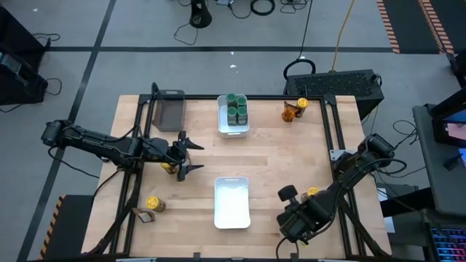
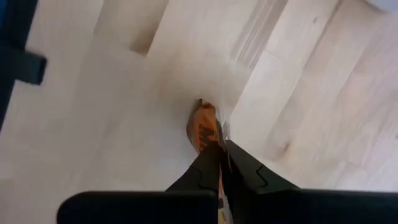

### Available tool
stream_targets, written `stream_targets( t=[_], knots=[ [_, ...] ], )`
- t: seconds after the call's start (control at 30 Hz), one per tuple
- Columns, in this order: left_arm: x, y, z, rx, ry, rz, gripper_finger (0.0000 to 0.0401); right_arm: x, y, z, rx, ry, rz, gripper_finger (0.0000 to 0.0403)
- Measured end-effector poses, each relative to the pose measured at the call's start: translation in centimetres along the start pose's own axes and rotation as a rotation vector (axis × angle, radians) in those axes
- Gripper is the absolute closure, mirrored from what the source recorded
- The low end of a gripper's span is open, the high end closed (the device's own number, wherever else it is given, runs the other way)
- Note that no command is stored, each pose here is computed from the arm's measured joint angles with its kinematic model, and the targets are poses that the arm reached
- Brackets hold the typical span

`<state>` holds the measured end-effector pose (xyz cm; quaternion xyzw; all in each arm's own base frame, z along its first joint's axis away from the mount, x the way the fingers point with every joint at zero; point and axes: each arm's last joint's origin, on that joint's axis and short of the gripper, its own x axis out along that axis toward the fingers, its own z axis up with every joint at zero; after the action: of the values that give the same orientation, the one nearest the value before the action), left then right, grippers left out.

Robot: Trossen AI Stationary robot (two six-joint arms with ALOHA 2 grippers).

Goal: Sort spices by type
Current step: Put the bottom right brown spice pack into the bottom white bin

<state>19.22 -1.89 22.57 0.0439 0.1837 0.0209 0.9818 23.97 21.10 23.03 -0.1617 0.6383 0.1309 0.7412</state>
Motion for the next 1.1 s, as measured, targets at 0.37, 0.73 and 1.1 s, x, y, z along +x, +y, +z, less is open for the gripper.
stream_targets(
  t=[0.37,0.73,1.1],
  knots=[
    [0.0,-0.01,-0.04,0.001,0.004,0.0,0.0079,0.01,-0.14,0.13,-0.017,-0.006,0.008,0.0403],
    [0.0,-0.01,-0.04,0.001,0.004,0.0,0.0079,0.0,0.07,-0.05,-0.338,0.015,0.091,0.0403],
    [0.0,-0.01,-0.04,0.001,0.004,0.0,0.0079,0.05,-0.34,0.09,-0.462,0.008,0.079,0.0403]
  ],
)
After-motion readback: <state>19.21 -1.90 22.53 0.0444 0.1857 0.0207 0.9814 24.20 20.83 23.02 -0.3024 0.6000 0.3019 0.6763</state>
